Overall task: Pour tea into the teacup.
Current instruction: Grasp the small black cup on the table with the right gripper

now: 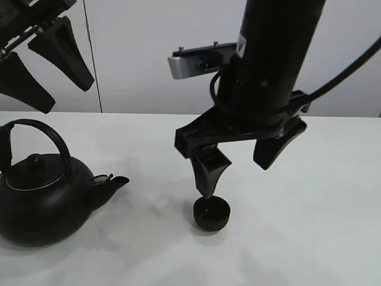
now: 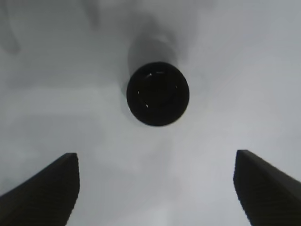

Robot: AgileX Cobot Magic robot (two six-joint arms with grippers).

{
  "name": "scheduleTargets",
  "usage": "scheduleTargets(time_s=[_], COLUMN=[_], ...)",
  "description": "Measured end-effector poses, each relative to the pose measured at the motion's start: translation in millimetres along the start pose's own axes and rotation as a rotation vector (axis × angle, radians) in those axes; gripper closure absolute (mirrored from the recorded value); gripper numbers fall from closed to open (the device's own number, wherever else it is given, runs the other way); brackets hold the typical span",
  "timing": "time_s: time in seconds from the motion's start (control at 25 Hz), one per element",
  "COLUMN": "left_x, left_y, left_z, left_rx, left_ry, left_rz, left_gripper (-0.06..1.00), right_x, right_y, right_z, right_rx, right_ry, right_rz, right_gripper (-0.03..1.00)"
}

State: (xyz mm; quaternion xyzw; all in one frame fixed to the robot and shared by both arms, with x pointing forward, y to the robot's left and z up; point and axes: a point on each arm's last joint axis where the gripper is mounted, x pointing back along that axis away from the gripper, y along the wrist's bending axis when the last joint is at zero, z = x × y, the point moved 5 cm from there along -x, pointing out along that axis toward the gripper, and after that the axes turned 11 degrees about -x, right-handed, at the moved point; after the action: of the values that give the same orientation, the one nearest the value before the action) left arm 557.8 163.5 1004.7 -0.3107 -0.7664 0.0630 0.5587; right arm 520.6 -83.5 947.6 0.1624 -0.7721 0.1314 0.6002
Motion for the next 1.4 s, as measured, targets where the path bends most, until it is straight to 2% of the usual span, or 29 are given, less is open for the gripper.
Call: scheduleTargets(time_s=[0.2, 0.52, 0.84, 1.08, 1.4], left_x=[0.0, 0.0, 0.0, 0.0, 0.0], left_y=[0.0, 0.0, 0.0, 0.0, 0.0], left_z=[0.0, 0.0, 0.0, 0.0, 0.0], left_rx=[0.000, 0.000, 0.000, 0.000, 0.000], left_ry=[0.000, 0.000, 0.000, 0.000, 0.000], left_rz=[0.000, 0.000, 0.000, 0.000, 0.000], left_gripper=[0.47, 0.47, 0.47, 0.47, 0.47], right_x=[-38.9, -88.1, -106.0, -110.3, -110.6], right_y=[7.9, 14.7, 21.9, 18.5, 17.5], right_z=[-20.0, -15.1, -12.8, -12.3, -14.1], right_rx=[0.002, -0.021, -0.063, -0.091, -0.090], right_ry=[0.031, 0.134, 0.158, 0.171, 0.160], right_rz=[0.008, 0.004, -0.032, -0.040, -0.039], right_gripper=[0.36, 0.36, 0.36, 0.36, 0.48])
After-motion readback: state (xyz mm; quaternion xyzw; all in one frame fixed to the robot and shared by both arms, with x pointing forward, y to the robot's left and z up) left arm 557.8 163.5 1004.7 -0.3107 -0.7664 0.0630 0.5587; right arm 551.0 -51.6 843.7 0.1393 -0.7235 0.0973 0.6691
